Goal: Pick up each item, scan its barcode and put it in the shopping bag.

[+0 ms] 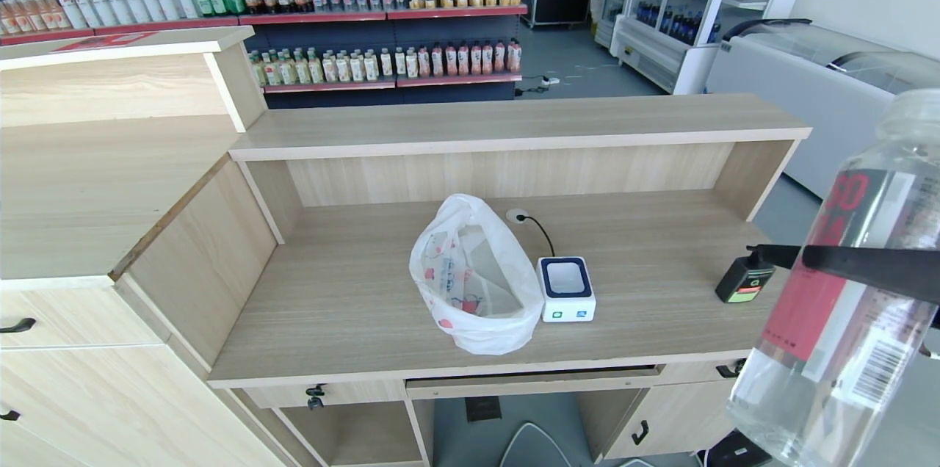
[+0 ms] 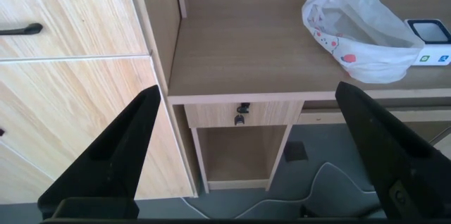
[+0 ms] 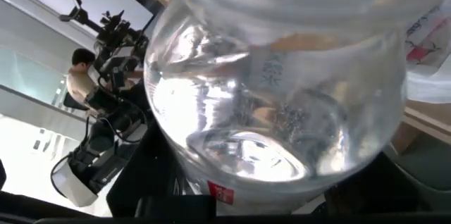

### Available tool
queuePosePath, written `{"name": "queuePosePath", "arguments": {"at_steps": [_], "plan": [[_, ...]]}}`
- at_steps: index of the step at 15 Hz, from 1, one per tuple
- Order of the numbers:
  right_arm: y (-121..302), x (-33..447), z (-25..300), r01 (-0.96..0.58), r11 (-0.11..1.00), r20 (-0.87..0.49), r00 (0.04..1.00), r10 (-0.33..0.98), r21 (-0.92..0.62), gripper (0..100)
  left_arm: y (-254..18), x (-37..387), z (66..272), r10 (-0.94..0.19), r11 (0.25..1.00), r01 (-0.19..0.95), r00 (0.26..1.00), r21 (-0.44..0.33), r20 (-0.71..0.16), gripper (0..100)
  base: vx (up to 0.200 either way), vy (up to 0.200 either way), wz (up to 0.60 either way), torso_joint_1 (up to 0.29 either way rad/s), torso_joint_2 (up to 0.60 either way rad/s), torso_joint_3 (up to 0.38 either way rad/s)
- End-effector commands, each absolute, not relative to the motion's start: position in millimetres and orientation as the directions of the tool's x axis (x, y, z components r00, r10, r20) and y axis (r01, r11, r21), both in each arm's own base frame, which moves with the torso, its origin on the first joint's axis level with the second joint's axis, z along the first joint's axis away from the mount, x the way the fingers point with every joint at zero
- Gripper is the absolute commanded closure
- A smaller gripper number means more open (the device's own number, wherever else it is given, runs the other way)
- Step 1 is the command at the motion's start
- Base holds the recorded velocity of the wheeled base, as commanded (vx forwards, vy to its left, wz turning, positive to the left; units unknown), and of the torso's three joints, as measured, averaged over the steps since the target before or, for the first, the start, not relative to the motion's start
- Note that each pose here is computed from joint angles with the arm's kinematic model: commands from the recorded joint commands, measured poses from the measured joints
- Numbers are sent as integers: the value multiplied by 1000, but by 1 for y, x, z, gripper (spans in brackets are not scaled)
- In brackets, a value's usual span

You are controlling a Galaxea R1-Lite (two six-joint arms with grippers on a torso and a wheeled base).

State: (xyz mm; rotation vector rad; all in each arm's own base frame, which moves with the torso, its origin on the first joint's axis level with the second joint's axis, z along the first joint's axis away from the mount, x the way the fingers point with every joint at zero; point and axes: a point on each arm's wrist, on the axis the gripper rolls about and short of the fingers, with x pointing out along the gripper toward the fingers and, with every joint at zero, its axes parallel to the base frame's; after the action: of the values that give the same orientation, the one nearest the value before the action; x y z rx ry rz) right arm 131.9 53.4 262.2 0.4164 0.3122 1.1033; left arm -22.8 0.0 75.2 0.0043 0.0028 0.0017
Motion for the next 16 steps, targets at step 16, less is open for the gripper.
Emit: {"name": "queuePosePath", "arguments": {"at_steps": [16], "plan": [[39, 97, 264, -790, 405, -6, 454, 891, 460, 100, 0, -23, 75, 2, 1000, -2, 1000, 5, -5, 0, 0, 0, 0, 0, 0, 0]]}}
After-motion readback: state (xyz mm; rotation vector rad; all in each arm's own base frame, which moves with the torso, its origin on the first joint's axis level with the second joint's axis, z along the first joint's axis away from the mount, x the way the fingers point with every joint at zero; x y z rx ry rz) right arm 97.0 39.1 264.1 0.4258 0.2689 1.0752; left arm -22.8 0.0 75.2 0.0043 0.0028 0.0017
